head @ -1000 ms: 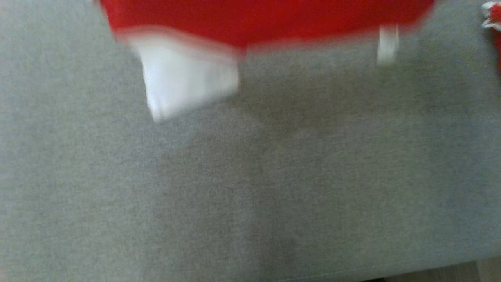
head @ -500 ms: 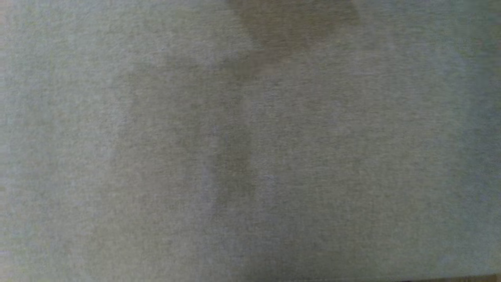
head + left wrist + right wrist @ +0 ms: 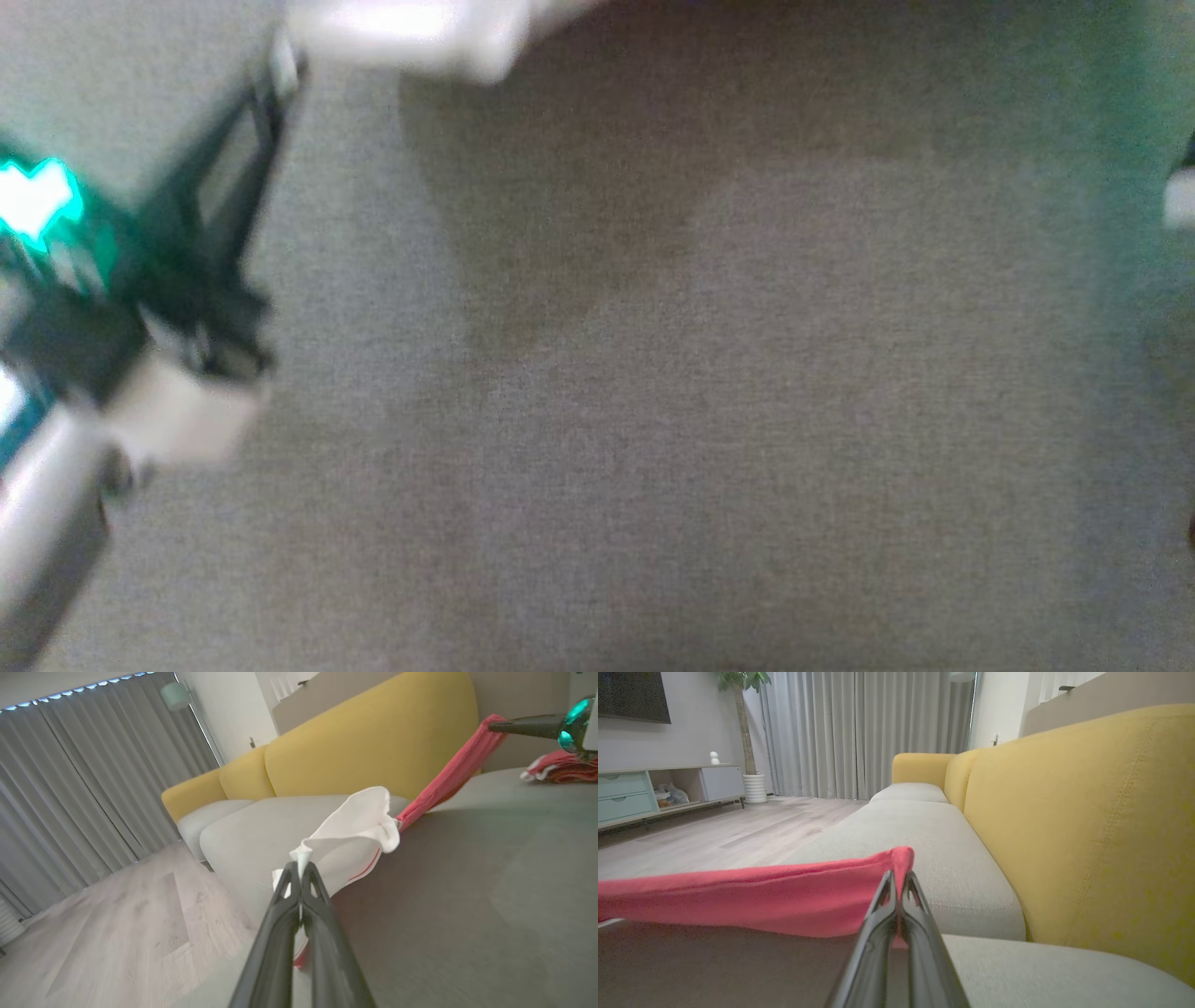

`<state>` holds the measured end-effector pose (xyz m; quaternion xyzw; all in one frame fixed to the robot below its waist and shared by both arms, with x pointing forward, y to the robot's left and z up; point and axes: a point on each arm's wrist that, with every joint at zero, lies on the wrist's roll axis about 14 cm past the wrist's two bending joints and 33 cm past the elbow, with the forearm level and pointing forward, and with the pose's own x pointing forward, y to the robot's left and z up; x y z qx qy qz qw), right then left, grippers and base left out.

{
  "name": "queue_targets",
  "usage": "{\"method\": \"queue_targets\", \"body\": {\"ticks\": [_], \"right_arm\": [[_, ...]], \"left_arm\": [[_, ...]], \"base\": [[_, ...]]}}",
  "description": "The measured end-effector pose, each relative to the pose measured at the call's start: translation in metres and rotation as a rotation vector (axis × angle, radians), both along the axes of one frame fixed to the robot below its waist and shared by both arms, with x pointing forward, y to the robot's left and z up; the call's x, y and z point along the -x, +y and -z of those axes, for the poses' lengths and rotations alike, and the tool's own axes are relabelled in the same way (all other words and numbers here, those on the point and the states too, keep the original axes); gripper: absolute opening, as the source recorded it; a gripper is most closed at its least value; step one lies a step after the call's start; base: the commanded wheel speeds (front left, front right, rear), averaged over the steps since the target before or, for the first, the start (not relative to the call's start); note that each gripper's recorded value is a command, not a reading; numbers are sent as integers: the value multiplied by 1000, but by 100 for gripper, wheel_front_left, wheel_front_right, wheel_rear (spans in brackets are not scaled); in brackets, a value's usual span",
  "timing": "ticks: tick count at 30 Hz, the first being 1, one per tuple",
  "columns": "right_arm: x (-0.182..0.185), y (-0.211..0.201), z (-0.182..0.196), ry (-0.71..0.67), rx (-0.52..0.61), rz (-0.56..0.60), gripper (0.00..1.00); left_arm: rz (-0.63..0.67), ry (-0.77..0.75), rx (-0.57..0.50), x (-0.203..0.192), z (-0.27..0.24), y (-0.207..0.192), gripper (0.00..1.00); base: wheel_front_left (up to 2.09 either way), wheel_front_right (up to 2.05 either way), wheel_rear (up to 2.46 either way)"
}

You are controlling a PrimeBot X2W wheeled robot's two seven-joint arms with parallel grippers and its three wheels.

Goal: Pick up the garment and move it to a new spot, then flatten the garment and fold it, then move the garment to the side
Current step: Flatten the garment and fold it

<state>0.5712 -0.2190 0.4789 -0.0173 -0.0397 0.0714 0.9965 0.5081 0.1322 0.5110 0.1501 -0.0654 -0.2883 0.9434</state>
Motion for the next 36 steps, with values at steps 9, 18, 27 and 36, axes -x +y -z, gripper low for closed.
{"method": "queue_targets", "body": {"ticks": [9,18,27,36], "right_arm": [[90,-13,2,59,-19,43,0],[148,-33,17,130,-35,131,0],[146,-35,42,202,-97,168,0],[118,-29,55,225,-84,150,0]], "left_arm": [[0,218,48,111,5,-18,0],[81,343,75,156,4,-45,0],[72,217,-55,102,16,-42,0],[70,1,-159,28,8,-50,0]], "base": [[0,0,0],[0,0,0],[0,0,0],[0,0,0]]}}
